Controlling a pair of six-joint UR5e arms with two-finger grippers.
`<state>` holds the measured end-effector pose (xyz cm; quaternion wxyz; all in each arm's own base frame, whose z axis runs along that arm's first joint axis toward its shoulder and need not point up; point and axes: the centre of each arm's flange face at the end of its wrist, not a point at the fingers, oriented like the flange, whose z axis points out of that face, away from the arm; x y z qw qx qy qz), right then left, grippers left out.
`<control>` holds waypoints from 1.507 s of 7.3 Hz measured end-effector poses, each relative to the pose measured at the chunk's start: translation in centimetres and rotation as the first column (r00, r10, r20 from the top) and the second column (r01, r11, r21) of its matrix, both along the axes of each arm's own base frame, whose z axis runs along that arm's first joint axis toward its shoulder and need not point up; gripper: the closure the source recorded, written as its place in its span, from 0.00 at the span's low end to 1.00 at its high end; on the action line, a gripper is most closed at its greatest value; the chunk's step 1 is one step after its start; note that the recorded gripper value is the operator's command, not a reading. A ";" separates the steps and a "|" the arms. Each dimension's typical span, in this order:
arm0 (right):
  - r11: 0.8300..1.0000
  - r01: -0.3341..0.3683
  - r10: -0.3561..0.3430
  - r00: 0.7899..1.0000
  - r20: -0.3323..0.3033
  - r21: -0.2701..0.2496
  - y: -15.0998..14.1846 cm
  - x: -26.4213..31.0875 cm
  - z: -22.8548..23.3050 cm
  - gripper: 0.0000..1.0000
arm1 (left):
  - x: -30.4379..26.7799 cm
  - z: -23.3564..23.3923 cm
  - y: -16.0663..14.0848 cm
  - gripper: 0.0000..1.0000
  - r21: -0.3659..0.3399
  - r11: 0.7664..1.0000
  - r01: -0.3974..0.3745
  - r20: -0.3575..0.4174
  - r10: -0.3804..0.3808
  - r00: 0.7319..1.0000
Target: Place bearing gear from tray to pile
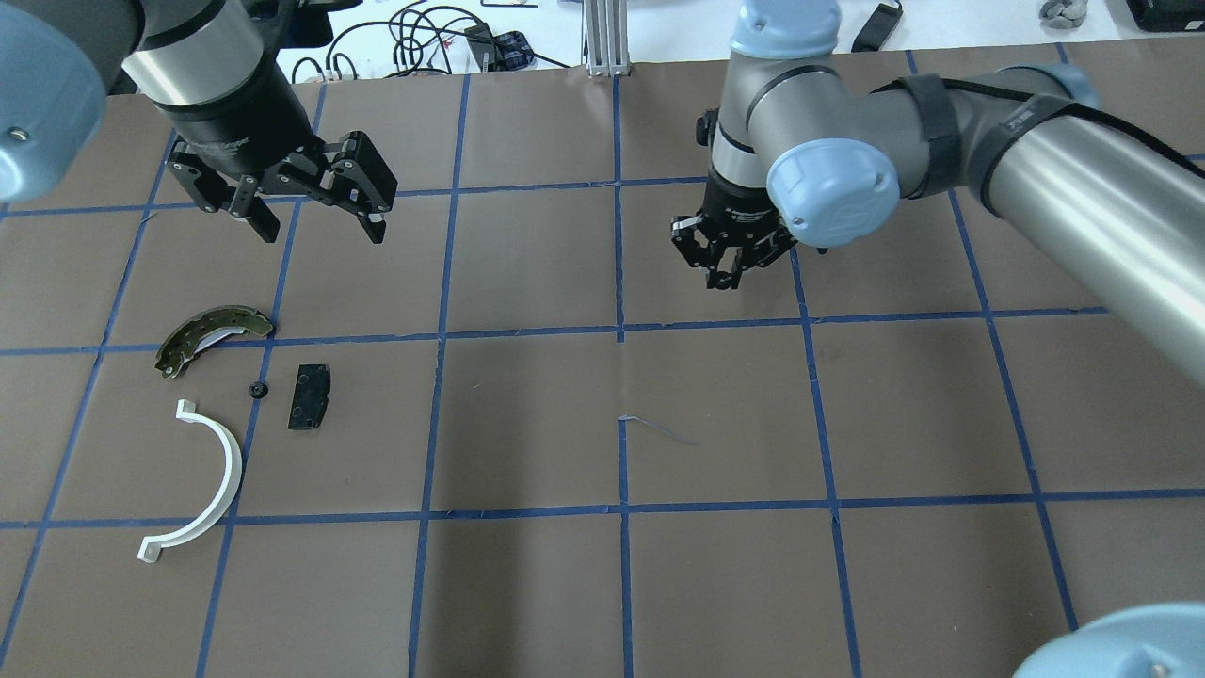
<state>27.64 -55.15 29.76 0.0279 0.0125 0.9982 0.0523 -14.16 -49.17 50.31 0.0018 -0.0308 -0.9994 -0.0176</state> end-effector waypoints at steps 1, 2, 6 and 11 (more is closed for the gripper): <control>1.000 -0.010 0.010 1.000 0.022 -0.010 1.8 4.6 -1.0 1.00 | 0.0 0.0 0.0 0.00 -0.001 1.000 0.000 -0.001 0.000 1.000; 0.999 -0.025 0.026 0.999 0.039 -0.025 3.4 8.9 -2.6 1.00 | 0.0 0.1 0.0 0.00 -0.001 1.000 0.000 -0.001 0.000 1.000; 0.994 -0.098 0.100 0.994 0.050 -0.037 6.7 17.0 -9.6 0.10 | 0.1 0.1 0.0 0.00 -0.002 1.000 -0.002 -0.001 0.002 1.000; 0.994 -0.090 0.092 0.995 0.032 -0.056 3.6 12.4 -7.4 0.00 | -0.1 -0.2 0.1 0.00 0.003 1.000 -0.001 -0.004 0.001 1.000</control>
